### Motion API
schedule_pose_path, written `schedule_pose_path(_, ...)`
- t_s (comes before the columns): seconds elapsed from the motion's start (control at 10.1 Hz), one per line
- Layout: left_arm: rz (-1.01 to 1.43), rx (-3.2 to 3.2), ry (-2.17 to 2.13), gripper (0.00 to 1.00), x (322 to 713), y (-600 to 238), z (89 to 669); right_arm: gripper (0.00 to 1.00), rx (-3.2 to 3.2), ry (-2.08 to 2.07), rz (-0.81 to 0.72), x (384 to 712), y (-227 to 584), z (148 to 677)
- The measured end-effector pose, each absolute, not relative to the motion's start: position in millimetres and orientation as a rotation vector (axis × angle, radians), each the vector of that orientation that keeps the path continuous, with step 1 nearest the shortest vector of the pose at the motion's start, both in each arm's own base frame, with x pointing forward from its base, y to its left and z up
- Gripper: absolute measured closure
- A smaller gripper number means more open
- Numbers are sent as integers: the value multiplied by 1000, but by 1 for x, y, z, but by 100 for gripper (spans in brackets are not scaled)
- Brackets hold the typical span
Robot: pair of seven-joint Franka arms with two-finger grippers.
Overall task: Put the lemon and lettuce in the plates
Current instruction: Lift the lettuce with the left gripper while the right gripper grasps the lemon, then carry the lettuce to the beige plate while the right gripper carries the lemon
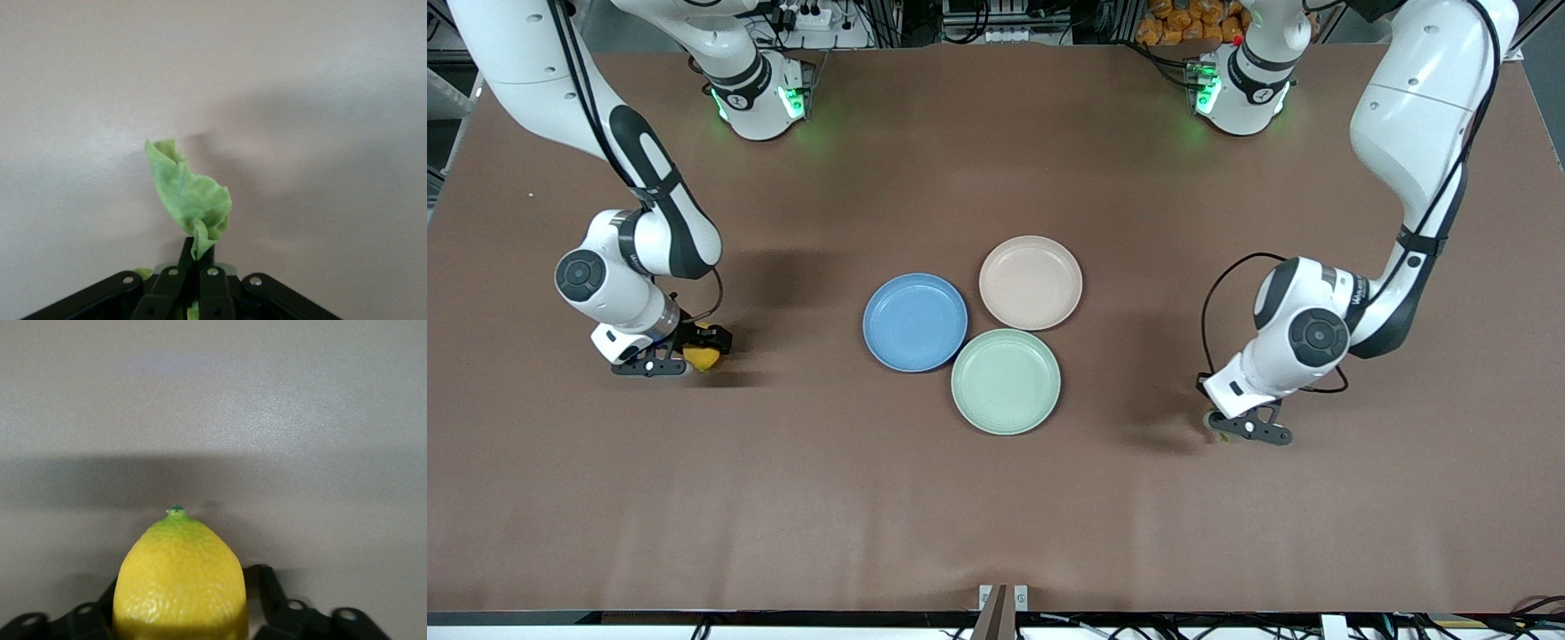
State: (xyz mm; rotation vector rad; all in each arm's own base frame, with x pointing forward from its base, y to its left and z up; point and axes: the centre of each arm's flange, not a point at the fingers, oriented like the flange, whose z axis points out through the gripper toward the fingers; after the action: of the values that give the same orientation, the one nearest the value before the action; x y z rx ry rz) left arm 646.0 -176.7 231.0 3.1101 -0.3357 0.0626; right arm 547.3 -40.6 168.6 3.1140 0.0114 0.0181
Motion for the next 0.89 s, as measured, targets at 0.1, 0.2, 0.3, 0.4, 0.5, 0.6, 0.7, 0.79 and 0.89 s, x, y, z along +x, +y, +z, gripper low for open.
schedule_pose_path(0.1,67,3103,-299,96,636,-195,242,36,3116,16,21,548,-38,169)
schedule_pose_path(0.2,60,3098,-268,96,622,-214,250,38,3116,16,19,548,-38,169)
schedule_pose_path(0.3,46,3093,-242,96,607,-233,255,41,3116,17,16,547,-38,168)
schedule_pose_path(0.4,26,3085,-203,96,591,-254,258,41,3116,20,16,547,-37,168)
schedule_pose_path(0.5,3,3076,-148,96,575,-278,259,41,3116,27,18,548,-35,168)
schedule_pose_path(0.6,-14,3066,-91,96,560,-305,261,41,3116,39,21,549,-31,169)
schedule_pose_path(0.7,-26,3062,-52,96,545,-328,263,41,3116,57,14,551,-24,170)
schedule_pose_path(0.79,-35,3062,-15,96,529,-352,263,41,3118,83,-11,555,-15,173)
schedule_pose_path(0.89,-46,3064,16,96,512,-376,262,41,3119,112,-44,560,-3,179)
